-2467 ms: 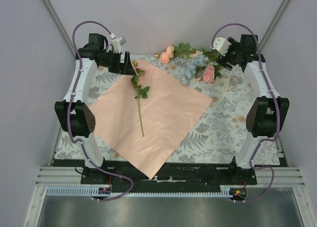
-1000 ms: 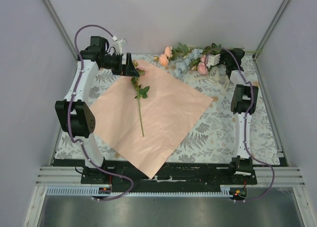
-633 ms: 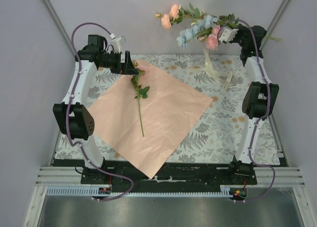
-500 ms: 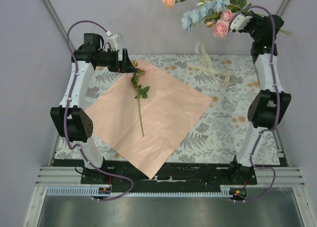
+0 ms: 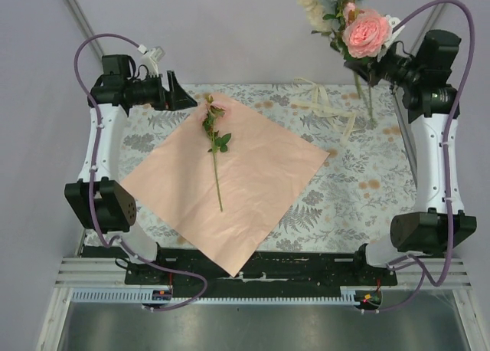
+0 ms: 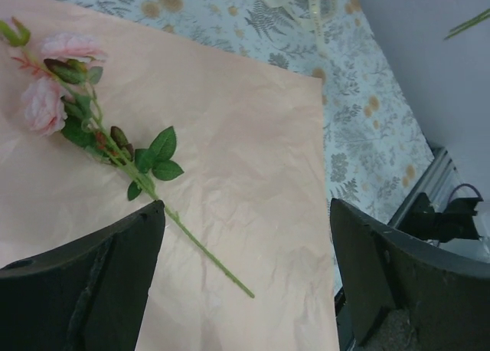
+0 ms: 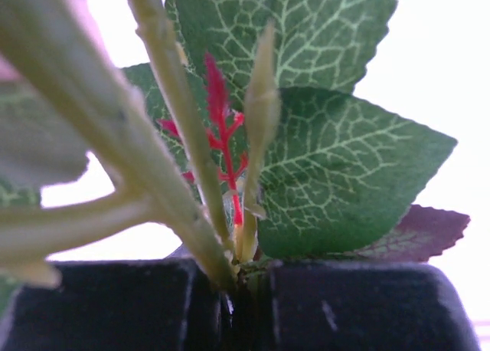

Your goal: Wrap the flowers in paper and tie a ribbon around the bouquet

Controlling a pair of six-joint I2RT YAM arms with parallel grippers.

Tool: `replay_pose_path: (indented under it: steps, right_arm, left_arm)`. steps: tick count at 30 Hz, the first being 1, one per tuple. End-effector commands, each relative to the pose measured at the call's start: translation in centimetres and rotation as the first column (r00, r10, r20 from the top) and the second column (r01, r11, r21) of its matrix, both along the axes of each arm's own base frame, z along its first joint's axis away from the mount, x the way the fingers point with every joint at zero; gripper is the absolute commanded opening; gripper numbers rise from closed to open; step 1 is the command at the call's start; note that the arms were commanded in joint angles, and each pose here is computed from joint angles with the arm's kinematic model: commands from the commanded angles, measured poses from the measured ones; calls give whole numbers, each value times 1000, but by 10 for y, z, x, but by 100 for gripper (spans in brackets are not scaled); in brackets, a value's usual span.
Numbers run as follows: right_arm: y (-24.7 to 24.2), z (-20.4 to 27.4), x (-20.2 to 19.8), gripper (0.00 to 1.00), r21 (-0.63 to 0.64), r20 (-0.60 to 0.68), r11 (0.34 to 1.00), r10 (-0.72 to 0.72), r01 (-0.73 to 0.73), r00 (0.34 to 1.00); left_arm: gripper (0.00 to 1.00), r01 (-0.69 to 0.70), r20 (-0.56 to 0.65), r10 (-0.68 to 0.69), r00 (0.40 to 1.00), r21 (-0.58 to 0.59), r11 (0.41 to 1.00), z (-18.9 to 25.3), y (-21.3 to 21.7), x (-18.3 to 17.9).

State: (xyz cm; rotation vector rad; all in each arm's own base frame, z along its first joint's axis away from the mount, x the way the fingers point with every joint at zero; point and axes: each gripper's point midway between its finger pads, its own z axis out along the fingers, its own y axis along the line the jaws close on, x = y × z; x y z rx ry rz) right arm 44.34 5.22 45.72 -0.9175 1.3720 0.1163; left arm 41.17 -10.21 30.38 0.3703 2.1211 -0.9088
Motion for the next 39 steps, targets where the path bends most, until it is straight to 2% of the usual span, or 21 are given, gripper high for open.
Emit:
replay_pose_path:
  steps: [1,3,7,11,13,15,19,21,28,30,33,35,36,37,39]
  right_arm:
    - [73,-45,-84,0,423,-430,888,370,-178,824]
    - [95,-54,-112,0,511,-477,832,485,-218,733]
    - [139,-84,-157,0,587,-522,757,624,-285,581]
    - [170,-111,-186,0,618,-548,715,690,-327,473]
    - [181,-124,-199,0,625,-567,701,710,-344,416]
    - [189,-134,-208,0,617,-574,698,715,-364,399]
    - [201,-150,-224,0,605,-593,693,721,-393,358]
    - [205,-157,-231,0,596,-607,694,718,-404,340]
    - [211,-170,-243,0,584,-639,695,712,-418,291]
    - [211,-172,-244,0,578,-640,693,712,-431,289]
    - [213,-177,-246,0,577,-653,697,707,-426,271]
    - [213,-181,-247,0,583,-662,697,706,-417,253]
    - [214,-183,-246,0,585,-666,699,703,-411,249]
    - [214,-185,-245,0,582,-672,706,697,-403,250]
    - [214,-189,-241,0,583,-684,716,688,-384,243]
  left_arm:
    - [93,209,190,-179,965,-157,965,61,-26,-29]
    - [92,250,252,-190,949,-234,940,77,-36,-37]
    - [95,286,502,-81,861,-346,894,116,-49,-58]
    - [97,316,491,-95,866,-390,865,126,-75,-52]
    - [98,279,442,-63,895,-443,852,128,-78,-38]
    - [98,246,364,-54,930,-505,827,120,-82,-25]
    - [98,251,271,-99,958,-614,749,114,-95,-24]
    - [98,273,286,-108,952,-637,721,120,-101,-29]
    - [95,311,306,-133,943,-664,679,125,-120,-38]
    - [90,317,313,-129,941,-682,659,132,-120,-37]
    - [68,336,337,-128,933,-685,647,142,-119,-36]
    - [24,322,329,-117,937,-686,653,144,-118,-30]
    - [5,307,324,-103,940,-681,665,144,-116,-25]
    - [2,281,316,-76,946,-677,681,144,-110,-17]
    - [2,233,335,2,942,-660,714,149,-89,1]
